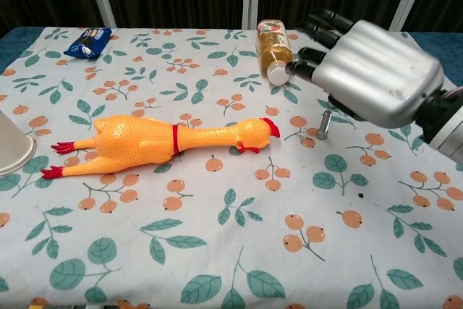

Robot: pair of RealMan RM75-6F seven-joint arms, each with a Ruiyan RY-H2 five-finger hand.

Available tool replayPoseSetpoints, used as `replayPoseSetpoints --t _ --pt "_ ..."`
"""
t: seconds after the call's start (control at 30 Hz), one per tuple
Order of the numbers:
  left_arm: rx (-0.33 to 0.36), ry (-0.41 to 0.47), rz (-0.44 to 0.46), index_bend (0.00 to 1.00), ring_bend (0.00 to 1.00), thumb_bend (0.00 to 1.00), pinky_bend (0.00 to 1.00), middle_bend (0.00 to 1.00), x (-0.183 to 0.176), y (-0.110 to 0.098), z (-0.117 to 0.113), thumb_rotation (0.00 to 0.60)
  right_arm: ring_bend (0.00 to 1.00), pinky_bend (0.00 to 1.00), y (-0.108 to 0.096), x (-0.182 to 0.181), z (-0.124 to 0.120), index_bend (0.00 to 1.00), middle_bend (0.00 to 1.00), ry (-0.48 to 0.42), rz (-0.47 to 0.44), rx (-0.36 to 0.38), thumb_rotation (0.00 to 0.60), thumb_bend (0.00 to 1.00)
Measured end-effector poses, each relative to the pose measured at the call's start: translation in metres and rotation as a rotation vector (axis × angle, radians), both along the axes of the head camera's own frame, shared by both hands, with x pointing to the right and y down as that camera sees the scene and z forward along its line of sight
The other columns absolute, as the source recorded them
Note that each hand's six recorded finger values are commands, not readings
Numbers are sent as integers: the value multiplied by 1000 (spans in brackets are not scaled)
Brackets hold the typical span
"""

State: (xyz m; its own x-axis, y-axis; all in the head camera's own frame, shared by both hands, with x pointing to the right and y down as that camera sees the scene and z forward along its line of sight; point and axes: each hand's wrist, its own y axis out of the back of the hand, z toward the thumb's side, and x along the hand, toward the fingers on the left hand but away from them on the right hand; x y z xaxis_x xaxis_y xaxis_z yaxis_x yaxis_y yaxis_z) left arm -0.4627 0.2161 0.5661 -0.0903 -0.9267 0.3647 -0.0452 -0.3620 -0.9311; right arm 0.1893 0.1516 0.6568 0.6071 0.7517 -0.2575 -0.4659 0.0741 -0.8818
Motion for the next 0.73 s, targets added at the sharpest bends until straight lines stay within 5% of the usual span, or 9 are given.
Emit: replayPoseSetpoints --t 0.23,0.47,0.57,0.73 --pt "-5 -3 -2 152 0 0 2 81 0 -4 2 600 6 0 -17 44 -52 199 206 -307 259 -217 600 194" --pt "20 -7 13 152 0 0 0 82 3 -8 2 600 0 0 -19 123 -79 34 81 -410 468 -355 600 191" --pt "21 -9 18 152 0 0 0 81 5 -9 3 600 0 0 -11 150 -85 32 84 -478 540 -374 600 219" --pt "30 -6 25 152 0 0 0 81 9 -10 3 600 0 0 12 199 -103 30 79 -542 650 -305 600 224"
